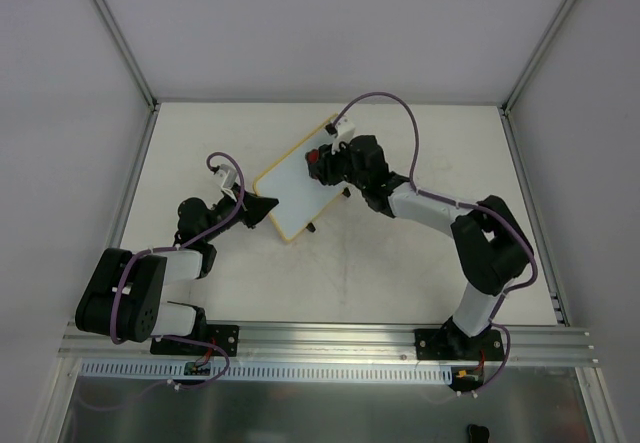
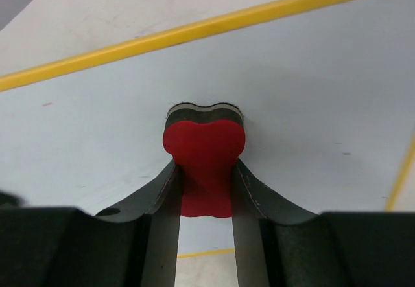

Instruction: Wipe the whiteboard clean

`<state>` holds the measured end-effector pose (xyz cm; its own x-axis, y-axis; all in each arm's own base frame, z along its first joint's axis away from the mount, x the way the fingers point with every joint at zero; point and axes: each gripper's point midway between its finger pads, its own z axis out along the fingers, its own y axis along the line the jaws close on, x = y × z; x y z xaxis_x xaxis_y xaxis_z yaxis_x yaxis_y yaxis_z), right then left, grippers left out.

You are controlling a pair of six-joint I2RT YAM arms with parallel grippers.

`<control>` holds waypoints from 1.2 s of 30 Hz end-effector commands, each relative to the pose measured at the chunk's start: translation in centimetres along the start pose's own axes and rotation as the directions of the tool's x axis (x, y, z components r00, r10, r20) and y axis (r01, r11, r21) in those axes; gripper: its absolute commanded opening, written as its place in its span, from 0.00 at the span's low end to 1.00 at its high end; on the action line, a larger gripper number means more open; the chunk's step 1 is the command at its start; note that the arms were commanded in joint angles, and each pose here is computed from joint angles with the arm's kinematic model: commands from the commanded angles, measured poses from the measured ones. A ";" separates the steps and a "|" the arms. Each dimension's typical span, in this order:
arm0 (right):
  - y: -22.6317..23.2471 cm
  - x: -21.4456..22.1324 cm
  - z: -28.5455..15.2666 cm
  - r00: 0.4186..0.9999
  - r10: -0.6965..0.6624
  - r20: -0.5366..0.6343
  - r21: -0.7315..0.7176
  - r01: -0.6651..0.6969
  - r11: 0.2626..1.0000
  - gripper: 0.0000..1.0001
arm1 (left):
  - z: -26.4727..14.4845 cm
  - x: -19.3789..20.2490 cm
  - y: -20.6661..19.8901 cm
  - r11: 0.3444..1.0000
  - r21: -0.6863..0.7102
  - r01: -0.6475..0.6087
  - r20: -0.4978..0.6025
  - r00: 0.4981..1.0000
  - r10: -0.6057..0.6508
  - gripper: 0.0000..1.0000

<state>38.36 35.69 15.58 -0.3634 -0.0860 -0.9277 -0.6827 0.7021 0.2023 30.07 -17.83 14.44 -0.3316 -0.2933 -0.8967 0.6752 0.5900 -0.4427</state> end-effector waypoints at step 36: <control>10.7 1.3 0.2 0.992 -0.119 0.032 -0.150 0.122 0.981 0.00 | 0.3 -0.7 -4.3 0.973 0.214 -0.081 -0.004 0.997 0.083 0.00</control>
<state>32.39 40.92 14.83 -0.2970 -0.1816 -0.9374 -0.7606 0.6385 0.1173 30.11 -17.81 14.45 -0.3309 -0.2948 -0.8965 0.6733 0.5918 -0.4431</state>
